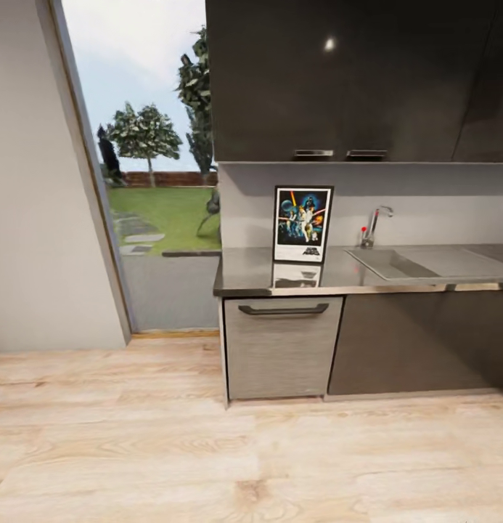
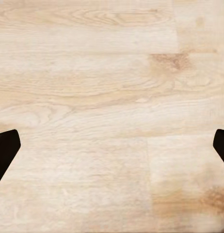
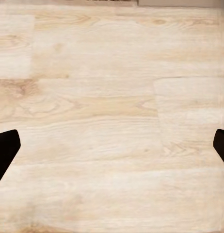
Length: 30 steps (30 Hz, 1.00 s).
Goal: Pick up the poster from the kitchen countertop and hang it on one of the wall nails in the kitchen.
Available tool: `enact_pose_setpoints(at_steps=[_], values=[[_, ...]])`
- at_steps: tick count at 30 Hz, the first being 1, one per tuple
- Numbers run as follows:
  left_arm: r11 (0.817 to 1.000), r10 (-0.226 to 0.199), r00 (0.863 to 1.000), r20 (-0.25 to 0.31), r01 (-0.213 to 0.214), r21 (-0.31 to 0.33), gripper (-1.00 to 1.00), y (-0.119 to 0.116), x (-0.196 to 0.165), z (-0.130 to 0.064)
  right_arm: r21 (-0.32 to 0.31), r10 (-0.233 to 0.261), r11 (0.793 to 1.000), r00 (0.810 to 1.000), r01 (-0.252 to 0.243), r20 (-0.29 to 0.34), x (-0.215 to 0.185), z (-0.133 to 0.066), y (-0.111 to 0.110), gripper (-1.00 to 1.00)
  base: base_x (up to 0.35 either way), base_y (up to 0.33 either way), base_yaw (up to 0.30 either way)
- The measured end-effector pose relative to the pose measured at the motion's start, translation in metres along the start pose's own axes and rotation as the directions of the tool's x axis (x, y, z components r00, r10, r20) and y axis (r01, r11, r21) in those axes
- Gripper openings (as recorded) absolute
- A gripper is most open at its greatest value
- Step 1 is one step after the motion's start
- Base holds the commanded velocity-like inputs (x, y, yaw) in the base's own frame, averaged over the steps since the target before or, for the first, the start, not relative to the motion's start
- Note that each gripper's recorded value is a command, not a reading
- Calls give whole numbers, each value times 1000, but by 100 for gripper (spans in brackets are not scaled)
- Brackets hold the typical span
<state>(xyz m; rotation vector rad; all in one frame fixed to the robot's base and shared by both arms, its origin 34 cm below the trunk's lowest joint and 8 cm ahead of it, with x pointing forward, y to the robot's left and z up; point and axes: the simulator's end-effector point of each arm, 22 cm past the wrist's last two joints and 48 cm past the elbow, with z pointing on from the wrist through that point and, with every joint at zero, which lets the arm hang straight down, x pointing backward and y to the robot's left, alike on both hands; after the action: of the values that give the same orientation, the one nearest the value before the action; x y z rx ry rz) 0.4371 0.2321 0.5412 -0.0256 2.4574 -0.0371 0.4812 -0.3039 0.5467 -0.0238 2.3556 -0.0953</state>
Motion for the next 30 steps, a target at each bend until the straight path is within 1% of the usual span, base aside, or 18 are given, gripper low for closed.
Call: enact_pose_setpoints(at_steps=[3, 7, 28, 29, 30], values=[[1000, 0, 1000, 1, 0, 0, 100, 0, 0, 0, 0, 0, 1000, 1000, 0, 1, 0, 0, 0, 100, 265, -222, -177], [1000, 0, 1000, 1, 0, 0, 100, 0, -1, 0, 0, 0, 1000, 1000, 0, 1, -1, 0, 0, 100, 265, -222, -65], [1000, -2, 1000, 0, 2, -1, 100, 0, 0, 0, -4, -3, 1000, 1000, 3, 1, -1, 0, 2, 100, 265, -222, -5], [1000, -5, 1000, 0, 5, -4, 100, 1, 0, 0, -7, -5, 1000, 1000, 5, 11, -4, 0, 4, 100, 265, -222, 0], [1000, -20, 1000, -10, 20, -16, 100, 8, 4, 0, -8, -6, 1000, 991, 7, 130, -44, 1, 5, 100, 265, -222, 0]])
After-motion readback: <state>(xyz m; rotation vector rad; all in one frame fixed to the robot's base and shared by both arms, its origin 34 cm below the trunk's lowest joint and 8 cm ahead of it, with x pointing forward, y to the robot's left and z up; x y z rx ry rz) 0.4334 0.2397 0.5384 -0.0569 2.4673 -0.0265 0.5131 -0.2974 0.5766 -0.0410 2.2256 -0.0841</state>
